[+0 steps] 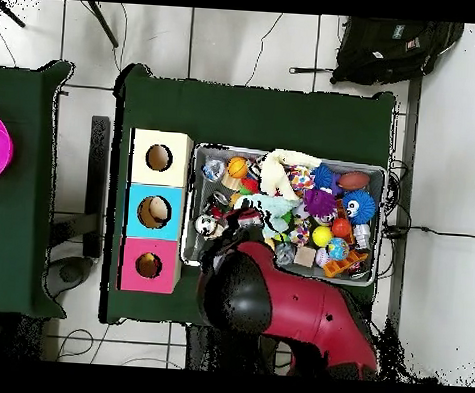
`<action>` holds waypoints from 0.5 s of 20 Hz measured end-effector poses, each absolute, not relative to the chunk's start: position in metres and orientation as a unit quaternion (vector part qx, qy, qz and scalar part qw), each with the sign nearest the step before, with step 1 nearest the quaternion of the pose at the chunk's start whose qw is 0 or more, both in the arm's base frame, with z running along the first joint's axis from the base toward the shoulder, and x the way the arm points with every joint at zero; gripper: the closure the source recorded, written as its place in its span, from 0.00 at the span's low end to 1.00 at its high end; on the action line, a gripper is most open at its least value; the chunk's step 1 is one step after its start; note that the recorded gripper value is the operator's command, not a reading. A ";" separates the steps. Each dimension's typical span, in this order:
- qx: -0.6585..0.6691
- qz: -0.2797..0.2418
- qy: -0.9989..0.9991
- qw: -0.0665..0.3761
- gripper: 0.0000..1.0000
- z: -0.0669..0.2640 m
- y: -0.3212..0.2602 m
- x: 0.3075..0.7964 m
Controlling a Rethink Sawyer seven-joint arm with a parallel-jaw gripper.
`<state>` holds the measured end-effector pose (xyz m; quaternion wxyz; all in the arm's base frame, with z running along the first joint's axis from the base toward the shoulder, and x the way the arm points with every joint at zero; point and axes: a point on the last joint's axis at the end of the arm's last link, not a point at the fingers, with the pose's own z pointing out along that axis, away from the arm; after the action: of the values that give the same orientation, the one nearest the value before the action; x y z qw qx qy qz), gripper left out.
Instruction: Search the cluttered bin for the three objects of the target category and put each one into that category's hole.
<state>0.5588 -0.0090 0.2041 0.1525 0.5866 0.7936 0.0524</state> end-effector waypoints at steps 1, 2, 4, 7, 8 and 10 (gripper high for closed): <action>0.584 0.054 0.795 0.153 0.00 0.203 -0.009 0.559; 0.582 0.056 0.797 0.153 0.00 0.202 -0.009 0.558; 0.573 0.062 0.802 0.155 0.00 0.196 -0.010 0.556; 0.565 0.064 0.807 0.159 0.00 0.190 -0.011 0.553; 0.559 0.065 0.810 0.162 0.00 0.188 -0.010 0.553; 0.551 0.065 0.815 0.165 0.00 0.183 -0.009 0.552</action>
<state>0.5517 -0.0092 0.1825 0.1648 0.5514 0.8152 0.0652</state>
